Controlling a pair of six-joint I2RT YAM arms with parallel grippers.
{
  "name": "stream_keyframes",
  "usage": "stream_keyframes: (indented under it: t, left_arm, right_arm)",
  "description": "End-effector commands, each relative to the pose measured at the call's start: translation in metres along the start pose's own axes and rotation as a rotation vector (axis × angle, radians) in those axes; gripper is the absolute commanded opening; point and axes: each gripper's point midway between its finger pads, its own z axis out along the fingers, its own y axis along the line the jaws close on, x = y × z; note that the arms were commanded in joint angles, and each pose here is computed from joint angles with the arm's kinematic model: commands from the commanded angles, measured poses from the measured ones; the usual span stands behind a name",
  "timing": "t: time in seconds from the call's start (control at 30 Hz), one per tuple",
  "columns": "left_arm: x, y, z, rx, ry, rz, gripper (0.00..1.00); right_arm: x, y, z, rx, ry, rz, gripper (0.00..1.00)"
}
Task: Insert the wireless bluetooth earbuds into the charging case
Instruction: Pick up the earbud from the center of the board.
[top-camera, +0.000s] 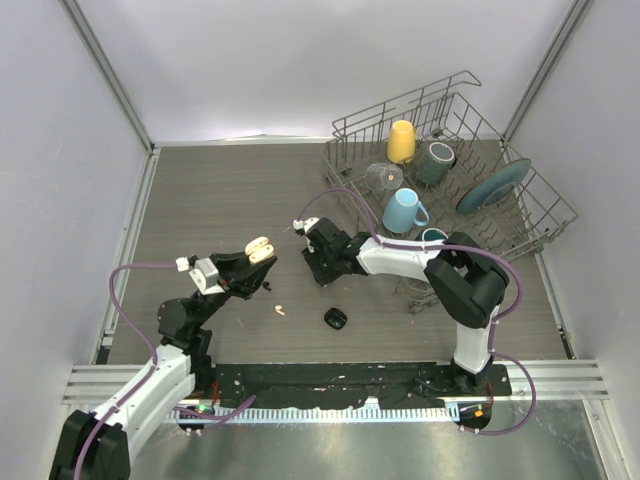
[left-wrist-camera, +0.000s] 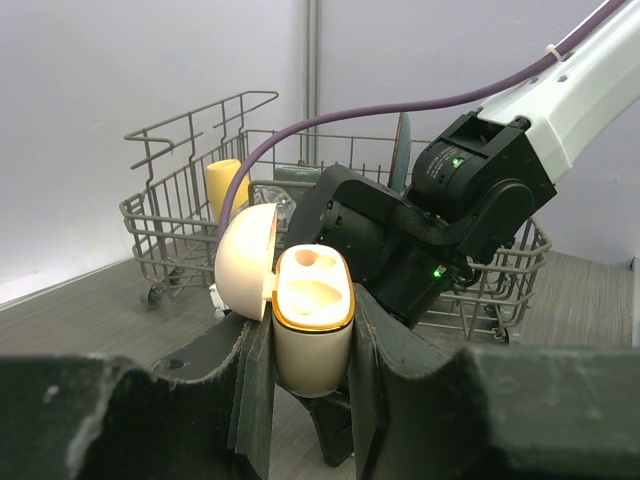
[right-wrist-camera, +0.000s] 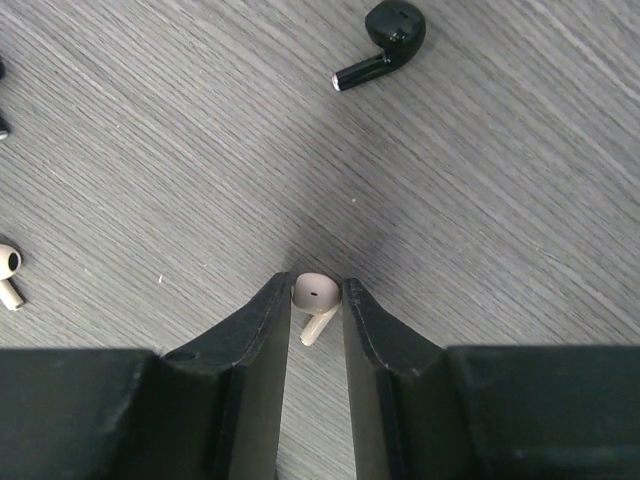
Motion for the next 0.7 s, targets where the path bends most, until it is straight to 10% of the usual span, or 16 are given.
stream_keyframes:
  t: [0.0,0.33,0.67]
  left_arm:
    - [-0.004,0.002,-0.002,-0.013,-0.023,0.023,0.0]
    - [-0.003,0.005,-0.004,-0.032,-0.019,0.034,0.0]
    - [-0.002,0.006,-0.003,-0.032,-0.016,0.033,0.0]
  right_arm:
    - [-0.009,-0.002,0.0,0.032,-0.008,0.0,0.31]
    - [-0.003,-0.013,-0.005,0.146,0.02,0.174,0.28]
    - [0.001,-0.013,-0.001,0.18,0.058,0.222,0.46]
